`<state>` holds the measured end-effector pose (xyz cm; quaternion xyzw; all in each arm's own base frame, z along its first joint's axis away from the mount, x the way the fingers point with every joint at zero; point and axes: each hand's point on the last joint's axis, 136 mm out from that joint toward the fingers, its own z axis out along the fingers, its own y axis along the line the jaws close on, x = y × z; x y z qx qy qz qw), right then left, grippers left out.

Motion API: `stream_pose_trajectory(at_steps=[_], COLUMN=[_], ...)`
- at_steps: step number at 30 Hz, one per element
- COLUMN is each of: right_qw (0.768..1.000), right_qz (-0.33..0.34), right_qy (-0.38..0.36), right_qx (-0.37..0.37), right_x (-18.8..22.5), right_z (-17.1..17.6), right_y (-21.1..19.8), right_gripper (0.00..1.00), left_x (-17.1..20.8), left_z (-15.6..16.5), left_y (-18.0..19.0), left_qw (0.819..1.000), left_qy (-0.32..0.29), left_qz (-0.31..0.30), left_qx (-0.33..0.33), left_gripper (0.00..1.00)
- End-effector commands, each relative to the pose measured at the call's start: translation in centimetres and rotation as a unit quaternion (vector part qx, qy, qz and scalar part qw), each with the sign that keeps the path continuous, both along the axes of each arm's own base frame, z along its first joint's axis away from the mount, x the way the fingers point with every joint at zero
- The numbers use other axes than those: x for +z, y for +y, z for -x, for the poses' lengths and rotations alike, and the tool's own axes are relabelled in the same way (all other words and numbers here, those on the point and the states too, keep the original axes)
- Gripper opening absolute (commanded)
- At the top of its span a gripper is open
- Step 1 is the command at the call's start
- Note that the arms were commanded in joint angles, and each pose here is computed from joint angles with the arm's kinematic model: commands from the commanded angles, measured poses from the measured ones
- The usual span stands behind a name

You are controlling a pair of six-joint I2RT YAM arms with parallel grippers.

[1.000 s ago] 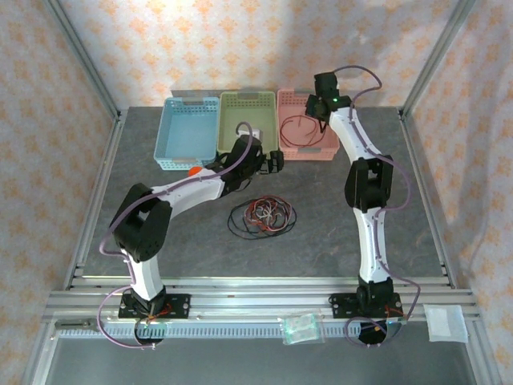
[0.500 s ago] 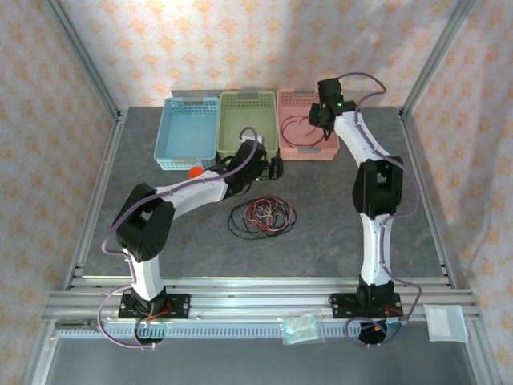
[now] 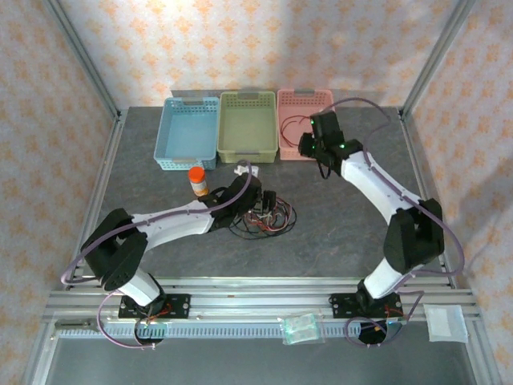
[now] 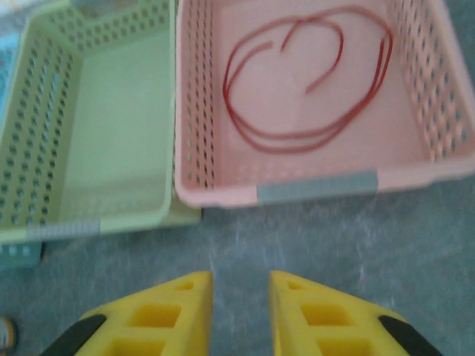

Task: Untangle the cables

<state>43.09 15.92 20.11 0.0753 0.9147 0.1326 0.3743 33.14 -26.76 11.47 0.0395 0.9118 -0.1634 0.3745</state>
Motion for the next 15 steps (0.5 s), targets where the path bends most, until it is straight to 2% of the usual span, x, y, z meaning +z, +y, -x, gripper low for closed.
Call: stream_pose_trajectory(at_steps=[1, 9, 15], right_qw=[1.000, 0.996, 0.989], right_qz=[-0.017, -0.011, 0.011], right_qy=[0.020, 0.085, 0.122], right_qx=[0.002, 0.019, 0.078], right_x=[-0.8, -4.5, -7.6], right_z=[2.7, 9.8, 13.9], right_y=[0.5, 1.9, 4.8], right_gripper=[0.26, 0.23, 0.21], left_x=[0.1, -1.7, -1.2], left_z=[1.2, 3.6, 5.3], left_y=[0.4, 1.2, 1.7], left_qw=[0.999, 0.996, 0.990], left_qy=[-0.001, 0.028, 0.032], left_qz=[0.029, 0.083, 0.136], left_qx=[0.016, 0.034, 0.029], left_gripper=[0.84, 0.80, 0.80])
